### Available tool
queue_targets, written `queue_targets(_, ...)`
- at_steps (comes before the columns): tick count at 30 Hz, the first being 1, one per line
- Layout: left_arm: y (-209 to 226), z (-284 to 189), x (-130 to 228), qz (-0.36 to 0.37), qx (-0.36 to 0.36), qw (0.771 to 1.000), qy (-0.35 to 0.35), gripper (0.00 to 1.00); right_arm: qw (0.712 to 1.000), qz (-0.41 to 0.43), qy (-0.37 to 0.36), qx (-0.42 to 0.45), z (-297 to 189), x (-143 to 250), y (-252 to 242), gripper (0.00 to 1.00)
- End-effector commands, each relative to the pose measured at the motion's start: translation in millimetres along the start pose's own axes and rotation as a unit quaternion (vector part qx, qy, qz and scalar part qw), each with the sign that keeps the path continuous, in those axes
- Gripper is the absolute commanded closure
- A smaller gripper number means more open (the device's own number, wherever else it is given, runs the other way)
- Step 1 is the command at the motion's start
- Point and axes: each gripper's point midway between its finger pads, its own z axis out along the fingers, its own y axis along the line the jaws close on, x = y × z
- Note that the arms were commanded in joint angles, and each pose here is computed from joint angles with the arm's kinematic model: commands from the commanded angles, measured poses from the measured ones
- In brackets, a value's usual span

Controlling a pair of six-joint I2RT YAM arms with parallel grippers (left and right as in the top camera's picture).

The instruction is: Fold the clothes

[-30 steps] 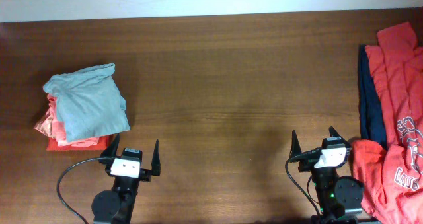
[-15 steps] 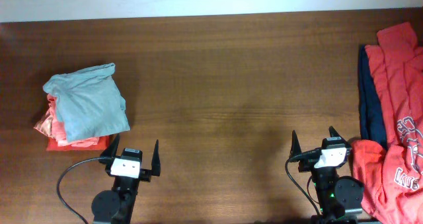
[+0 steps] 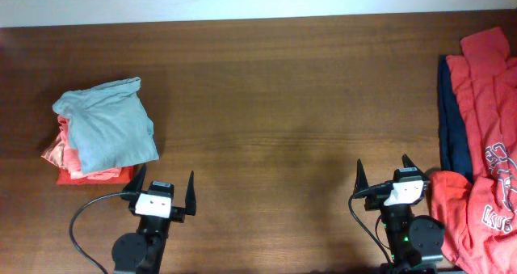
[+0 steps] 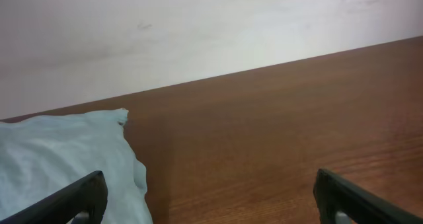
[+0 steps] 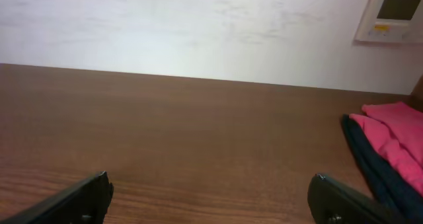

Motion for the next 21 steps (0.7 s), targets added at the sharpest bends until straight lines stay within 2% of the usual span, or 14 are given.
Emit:
queue_targets(1,2,0,2,-0.001,-0.006,1.000,0.002,0.01,1.000,0.002,0.000,0.000,0,2,0,0.01)
queue_targets(12,1,0,2,-0.001,-0.002,1.000,0.001,0.01,1.000,0.007,-0.004,-0.014,0,0,4,0.01)
queue_targets(15,0,0,-1,-0.006,0.002,1.000,-0.006,0.01,0.999,0.035,-0.006,-0.013,-1,-2,4,0.01)
queue_targets(21,-1,-1,-2,-0.017,0.004,1.000,-0.001,0.01,0.998,0.038,-0.009,0.042,-6,-18,-15,0.01)
